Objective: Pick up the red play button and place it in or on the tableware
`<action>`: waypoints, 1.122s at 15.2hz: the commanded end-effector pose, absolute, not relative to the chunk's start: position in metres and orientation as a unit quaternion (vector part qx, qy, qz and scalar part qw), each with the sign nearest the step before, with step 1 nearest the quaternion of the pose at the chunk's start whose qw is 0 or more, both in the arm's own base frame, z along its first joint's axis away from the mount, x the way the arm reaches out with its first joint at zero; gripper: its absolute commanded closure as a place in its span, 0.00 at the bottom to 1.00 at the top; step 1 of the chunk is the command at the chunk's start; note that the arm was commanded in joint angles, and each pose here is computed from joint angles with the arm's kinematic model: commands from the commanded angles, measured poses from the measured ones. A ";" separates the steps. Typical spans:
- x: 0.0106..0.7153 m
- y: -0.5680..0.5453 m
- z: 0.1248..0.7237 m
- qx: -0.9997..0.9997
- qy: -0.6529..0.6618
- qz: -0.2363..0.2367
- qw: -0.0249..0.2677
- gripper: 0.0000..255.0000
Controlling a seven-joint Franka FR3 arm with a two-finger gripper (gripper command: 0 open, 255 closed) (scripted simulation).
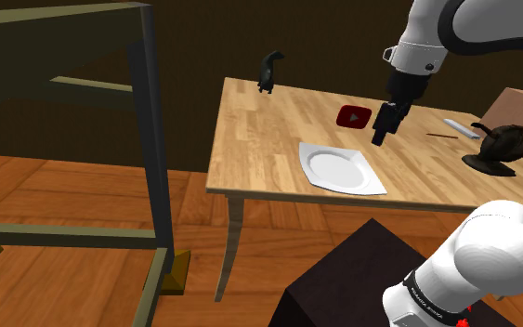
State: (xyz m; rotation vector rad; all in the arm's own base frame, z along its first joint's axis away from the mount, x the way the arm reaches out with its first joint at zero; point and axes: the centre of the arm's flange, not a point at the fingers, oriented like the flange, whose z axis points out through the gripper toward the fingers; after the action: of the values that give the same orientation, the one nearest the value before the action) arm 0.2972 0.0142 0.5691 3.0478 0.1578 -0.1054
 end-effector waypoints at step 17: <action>0.384 -0.179 0.559 0.972 0.233 -0.030 0.028 0.00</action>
State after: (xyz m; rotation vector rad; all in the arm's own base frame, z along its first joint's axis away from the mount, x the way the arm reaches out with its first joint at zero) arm 0.3792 -0.1672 0.5600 3.0075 0.6772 -0.0917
